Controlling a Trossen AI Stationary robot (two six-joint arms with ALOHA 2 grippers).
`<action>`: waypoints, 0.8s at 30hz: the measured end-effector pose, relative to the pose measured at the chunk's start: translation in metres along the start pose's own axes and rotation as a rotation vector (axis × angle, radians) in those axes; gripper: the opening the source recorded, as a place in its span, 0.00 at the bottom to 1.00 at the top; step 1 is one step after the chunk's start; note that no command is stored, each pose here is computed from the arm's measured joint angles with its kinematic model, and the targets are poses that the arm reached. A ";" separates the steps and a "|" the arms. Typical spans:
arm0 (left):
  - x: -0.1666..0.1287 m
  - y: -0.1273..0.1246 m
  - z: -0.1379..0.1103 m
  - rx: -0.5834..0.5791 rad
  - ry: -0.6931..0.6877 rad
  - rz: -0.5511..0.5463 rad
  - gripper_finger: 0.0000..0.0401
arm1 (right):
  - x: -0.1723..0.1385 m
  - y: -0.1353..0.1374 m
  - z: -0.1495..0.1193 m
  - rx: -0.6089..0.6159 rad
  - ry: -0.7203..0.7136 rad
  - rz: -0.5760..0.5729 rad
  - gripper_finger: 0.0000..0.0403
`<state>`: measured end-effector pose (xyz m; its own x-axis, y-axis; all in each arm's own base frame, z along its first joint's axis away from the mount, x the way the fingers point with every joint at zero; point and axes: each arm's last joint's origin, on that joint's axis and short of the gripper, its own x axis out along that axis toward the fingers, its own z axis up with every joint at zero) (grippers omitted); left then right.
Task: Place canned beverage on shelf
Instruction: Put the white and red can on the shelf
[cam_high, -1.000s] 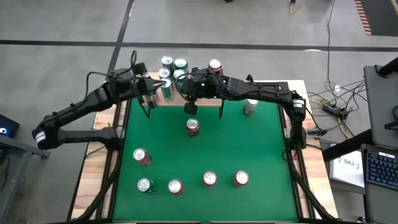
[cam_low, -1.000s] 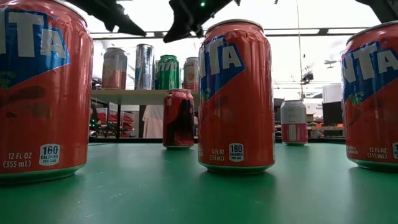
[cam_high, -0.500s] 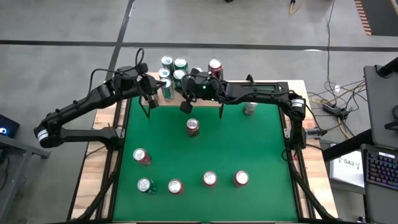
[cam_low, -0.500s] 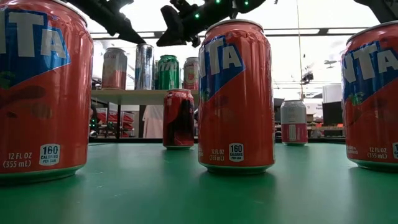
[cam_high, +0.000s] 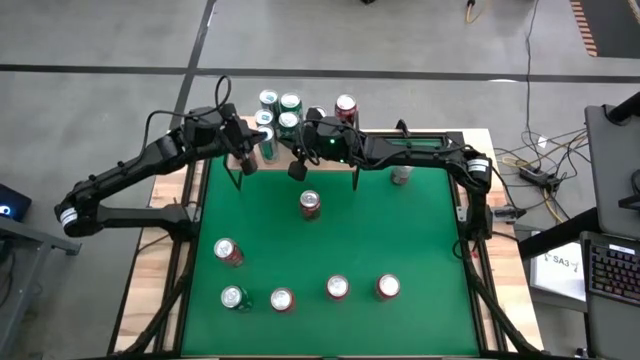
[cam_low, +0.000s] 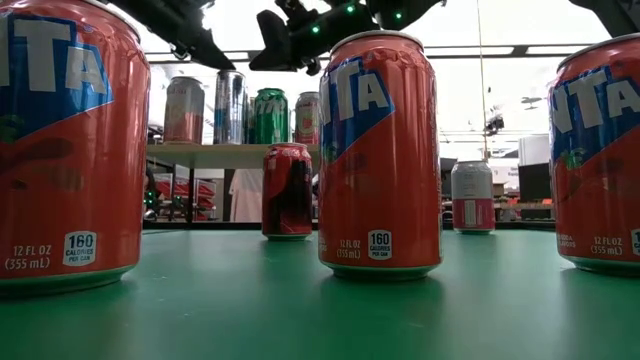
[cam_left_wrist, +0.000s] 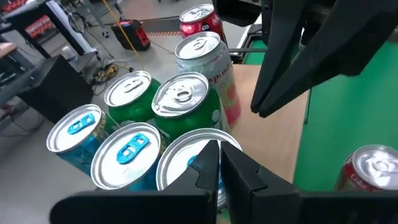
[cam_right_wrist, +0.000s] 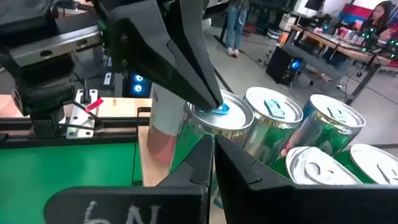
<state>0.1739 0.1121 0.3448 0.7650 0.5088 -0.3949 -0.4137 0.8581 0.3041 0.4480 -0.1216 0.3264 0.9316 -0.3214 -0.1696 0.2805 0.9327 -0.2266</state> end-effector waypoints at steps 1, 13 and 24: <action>0.000 0.000 0.001 -0.008 -0.007 0.002 0.00 | 0.000 0.000 0.000 -0.001 -0.001 0.000 0.02; -0.011 0.005 0.004 0.074 -0.015 0.140 0.00 | 0.014 0.006 -0.014 0.011 -0.023 0.062 0.02; 0.006 0.003 -0.001 0.056 0.048 0.115 0.00 | 0.023 0.007 -0.026 0.017 0.005 0.016 0.02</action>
<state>0.1762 0.1178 0.3428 0.6895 0.6071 -0.3950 -0.4677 0.7896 0.3972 0.4655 -0.1262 0.2962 0.9349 -0.3069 -0.1781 0.2691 0.9405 -0.2077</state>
